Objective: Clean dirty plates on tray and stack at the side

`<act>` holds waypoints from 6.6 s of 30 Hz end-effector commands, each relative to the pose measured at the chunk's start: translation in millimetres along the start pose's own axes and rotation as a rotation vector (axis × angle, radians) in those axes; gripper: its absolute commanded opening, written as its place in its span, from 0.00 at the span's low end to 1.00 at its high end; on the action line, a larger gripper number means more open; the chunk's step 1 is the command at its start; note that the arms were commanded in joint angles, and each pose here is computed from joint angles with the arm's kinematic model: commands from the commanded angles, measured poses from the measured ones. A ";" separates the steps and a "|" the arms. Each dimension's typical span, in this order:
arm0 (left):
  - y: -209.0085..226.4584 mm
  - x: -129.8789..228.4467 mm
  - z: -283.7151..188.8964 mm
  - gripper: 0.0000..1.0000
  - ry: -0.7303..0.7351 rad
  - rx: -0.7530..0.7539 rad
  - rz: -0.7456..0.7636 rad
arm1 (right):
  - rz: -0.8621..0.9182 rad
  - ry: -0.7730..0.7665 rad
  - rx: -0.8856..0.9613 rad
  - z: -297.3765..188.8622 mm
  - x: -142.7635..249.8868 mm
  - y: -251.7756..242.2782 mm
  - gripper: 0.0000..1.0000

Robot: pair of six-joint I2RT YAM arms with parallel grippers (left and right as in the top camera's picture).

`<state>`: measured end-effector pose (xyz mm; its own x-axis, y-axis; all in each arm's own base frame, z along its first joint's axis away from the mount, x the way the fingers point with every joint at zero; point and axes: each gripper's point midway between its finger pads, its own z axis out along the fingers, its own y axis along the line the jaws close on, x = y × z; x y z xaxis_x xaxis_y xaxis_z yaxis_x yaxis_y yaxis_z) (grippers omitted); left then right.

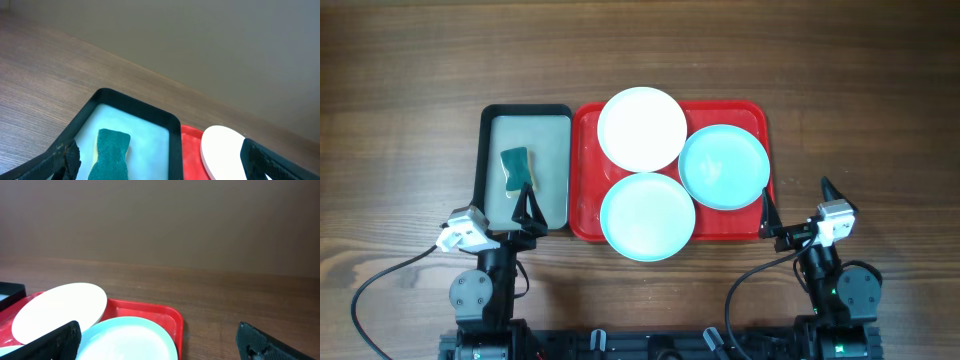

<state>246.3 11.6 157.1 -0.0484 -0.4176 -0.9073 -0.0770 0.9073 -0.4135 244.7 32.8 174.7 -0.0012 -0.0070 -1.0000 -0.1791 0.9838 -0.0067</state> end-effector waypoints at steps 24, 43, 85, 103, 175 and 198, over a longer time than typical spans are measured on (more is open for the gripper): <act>-5.8 -15.3 -0.7 1.00 -0.065 0.025 0.014 | 0.010 -0.002 -0.002 0.2 -0.3 0.0 1.00; -96.1 -155.7 5.5 1.00 0.235 0.045 0.021 | 0.082 0.122 -0.083 17.4 -132.8 10.8 1.00; 21.4 32.7 95.5 0.35 1.137 -0.558 0.017 | 0.115 1.063 -0.253 229.2 140.3 117.4 0.31; 34.4 52.6 95.8 0.36 1.118 -0.578 0.020 | 0.093 1.108 -0.219 217.5 154.7 116.8 0.08; 74.4 122.2 107.5 0.20 1.177 -0.495 0.198 | 0.140 1.155 -0.203 209.0 161.8 118.3 0.44; 50.8 70.6 125.0 0.04 1.008 -0.426 0.217 | 0.152 1.069 -0.212 222.3 137.4 126.3 0.04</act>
<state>347.9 27.6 19.2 -0.9159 -0.2956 -0.2714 -0.3050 0.9523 -0.0081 440.7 194.3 18.6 -0.8855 -0.1409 -0.4427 -0.2602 0.9398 0.2214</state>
